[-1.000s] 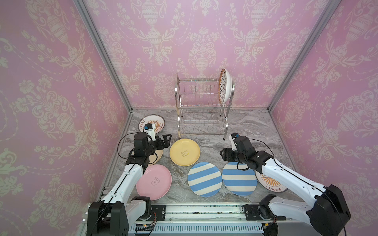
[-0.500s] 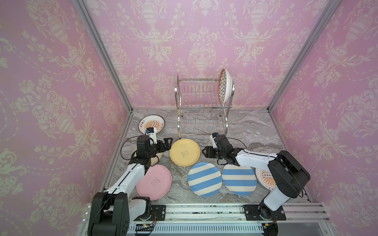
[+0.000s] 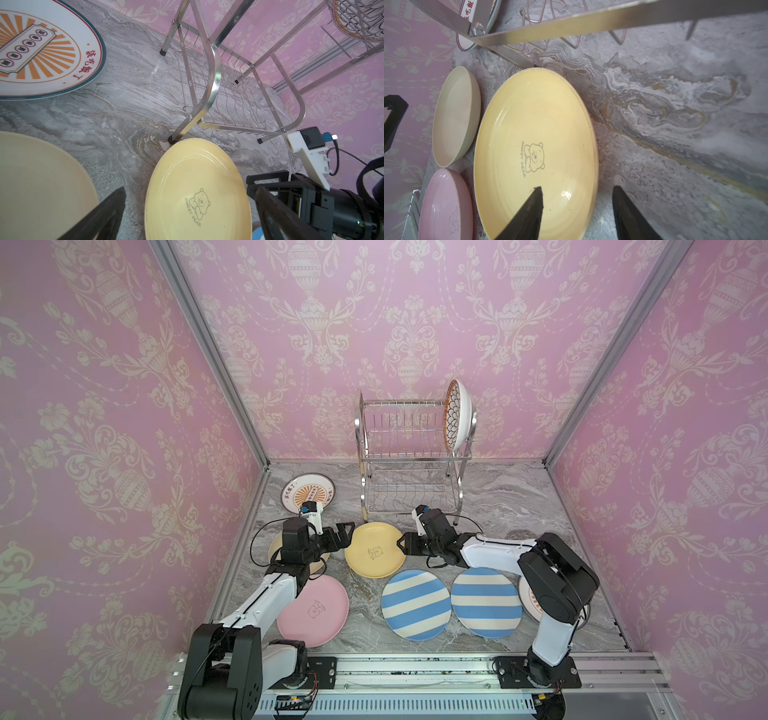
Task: Load plates into a dish rack
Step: Pick up the plate from the center of the table.
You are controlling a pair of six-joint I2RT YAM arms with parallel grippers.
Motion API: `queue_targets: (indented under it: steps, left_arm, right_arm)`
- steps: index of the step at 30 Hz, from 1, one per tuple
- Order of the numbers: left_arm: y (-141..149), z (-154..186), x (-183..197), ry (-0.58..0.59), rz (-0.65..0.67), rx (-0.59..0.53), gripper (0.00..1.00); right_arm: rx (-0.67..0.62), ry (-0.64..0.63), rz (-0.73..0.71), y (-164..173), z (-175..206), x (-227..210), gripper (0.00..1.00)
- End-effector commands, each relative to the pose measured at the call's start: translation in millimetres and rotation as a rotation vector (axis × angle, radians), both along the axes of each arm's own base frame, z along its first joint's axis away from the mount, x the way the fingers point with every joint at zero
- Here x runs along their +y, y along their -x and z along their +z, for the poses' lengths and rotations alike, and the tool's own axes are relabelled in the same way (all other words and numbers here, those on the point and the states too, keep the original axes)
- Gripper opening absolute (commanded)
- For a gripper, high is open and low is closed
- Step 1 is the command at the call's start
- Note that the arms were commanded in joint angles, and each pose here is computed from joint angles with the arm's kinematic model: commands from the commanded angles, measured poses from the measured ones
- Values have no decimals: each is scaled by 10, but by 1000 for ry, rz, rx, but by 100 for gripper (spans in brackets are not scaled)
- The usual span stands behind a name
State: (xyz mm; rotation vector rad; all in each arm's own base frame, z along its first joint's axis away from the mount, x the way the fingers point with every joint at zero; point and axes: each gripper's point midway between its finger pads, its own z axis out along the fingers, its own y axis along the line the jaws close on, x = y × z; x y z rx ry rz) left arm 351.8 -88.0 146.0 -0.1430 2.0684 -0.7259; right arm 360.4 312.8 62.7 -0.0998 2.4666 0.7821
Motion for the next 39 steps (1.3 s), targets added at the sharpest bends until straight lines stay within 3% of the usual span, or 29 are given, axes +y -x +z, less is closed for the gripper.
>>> queue_targets:
  steps: [1,7,19,26,35,39]
  left_arm:
    - [-11,16,-61,-1,-26,-13,99]
    - [-28,48,-93,-5,-42,-26,99]
    - [-3,170,-77,-45,-48,-59,99]
    - [32,188,-49,-77,-46,-64,99]
    - [36,240,-30,-97,-42,-83,99]
    - [20,342,-30,-94,-40,-111,99]
  right_arm:
    - [20,57,24,23,-81,3,54]
    - [57,61,47,37,-201,63,52]
    - [81,26,57,10,-284,226,38]
    - [93,114,32,11,-333,150,26]
    - [39,161,3,-107,-97,174,10]
    - [12,238,21,-133,23,188,3]
